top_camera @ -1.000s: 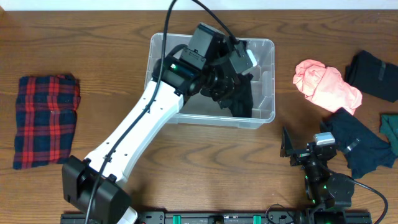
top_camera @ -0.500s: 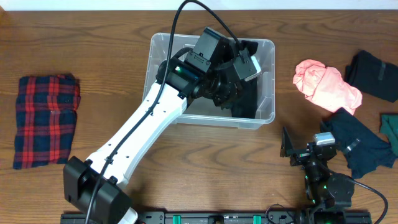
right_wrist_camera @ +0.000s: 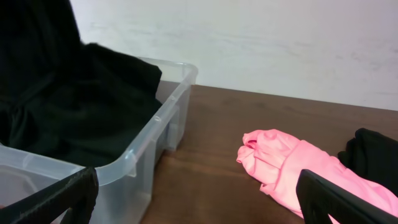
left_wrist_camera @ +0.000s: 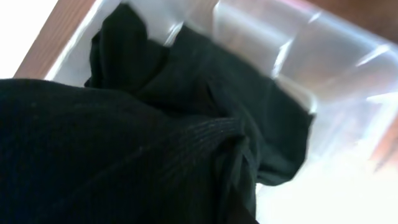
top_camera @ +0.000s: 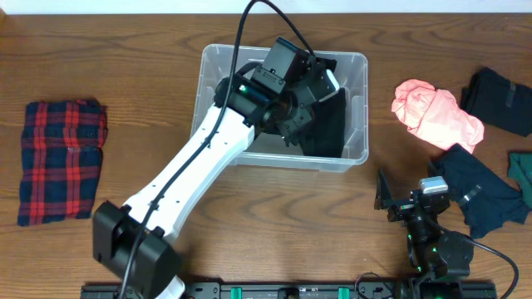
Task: Pack container
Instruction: 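Lower the black garment into the bin and press it flat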
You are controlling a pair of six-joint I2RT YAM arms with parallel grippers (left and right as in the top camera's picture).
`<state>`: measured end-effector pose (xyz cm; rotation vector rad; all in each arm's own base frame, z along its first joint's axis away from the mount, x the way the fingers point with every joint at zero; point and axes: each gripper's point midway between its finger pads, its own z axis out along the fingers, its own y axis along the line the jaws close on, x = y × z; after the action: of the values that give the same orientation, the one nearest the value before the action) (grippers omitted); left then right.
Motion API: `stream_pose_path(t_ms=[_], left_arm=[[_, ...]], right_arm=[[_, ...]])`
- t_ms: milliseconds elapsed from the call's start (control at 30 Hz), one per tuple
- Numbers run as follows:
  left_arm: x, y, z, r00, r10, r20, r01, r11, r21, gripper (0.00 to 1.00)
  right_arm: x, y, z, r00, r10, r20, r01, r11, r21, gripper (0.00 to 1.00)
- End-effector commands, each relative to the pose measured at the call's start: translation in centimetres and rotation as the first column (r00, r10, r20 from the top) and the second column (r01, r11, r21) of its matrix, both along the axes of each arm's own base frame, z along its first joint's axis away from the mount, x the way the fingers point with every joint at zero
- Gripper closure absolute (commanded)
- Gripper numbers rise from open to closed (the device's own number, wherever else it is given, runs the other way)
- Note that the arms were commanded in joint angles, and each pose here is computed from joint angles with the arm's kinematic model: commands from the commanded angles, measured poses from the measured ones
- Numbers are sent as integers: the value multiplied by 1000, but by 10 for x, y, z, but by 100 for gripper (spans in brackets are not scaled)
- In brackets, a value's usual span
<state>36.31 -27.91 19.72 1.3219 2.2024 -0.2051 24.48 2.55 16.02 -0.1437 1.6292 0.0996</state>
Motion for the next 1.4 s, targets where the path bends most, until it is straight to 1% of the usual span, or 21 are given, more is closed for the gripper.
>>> stream_pose_path(t_ms=[0, 133, 300, 367, 433, 467, 500, 567, 633, 867, 1000, 1200, 1367], left_arm=[[14, 7, -23, 995, 98, -27, -96, 994, 57, 94], [20, 12, -44, 986, 149, -73, -143, 987, 77, 94], [31, 27, -57, 968, 229, -105, -220, 971, 89, 94], [35, 34, -58, 963, 248, -109, -238, 967, 91, 83], [38, 42, -58, 957, 266, -112, -256, 962, 93, 63], [40, 46, -58, 954, 278, -114, -269, 959, 93, 55], [42, 50, -58, 950, 290, -117, -281, 955, 94, 50], [44, 57, -59, 943, 311, -123, -300, 949, 96, 42], [45, 63, -59, 938, 323, -129, -311, 945, 102, 36], [46, 76, -45, 929, 351, -117, -343, 935, 85, 33], [43, 77, -24, 931, 355, -90, -351, 935, 53, 30], [35, 81, 8, 923, 379, -60, -380, 925, -6, 30], [39, 78, 7, 921, 385, -58, -387, 922, -22, 30]], right_arm=[[0, 2, -1, 1000, 6, 0, -6, 1000, -5, 1], [0, 2, -1, 1000, 6, 0, -6, 1000, -5, 1], [0, 2, -1, 1000, 6, 0, -6, 1000, -5, 1], [0, 2, -1, 1000, 6, 0, -6, 1000, -5, 1], [0, 2, -1, 1000, 6, 0, -6, 1000, -5, 1], [0, 2, -1, 1000, 6, 0, -6, 1000, -5, 1], [0, 2, -1, 1000, 6, 0, -6, 1000, -5, 1], [0, 2, -1, 1000, 6, 0, -6, 1000, -5, 1], [0, 1, -1, 1000, 6, 0, -6, 1000, -5, 1], [0, 1, -1, 1000, 6, 0, -6, 1000, -5, 1], [0, 2, -1, 1000, 6, 0, -6, 1000, -5, 1], [0, 2, -1, 1000, 6, -1, -6, 1000, -5, 1], [0, 1, -1, 1000, 6, 0, -6, 1000, -5, 1]])
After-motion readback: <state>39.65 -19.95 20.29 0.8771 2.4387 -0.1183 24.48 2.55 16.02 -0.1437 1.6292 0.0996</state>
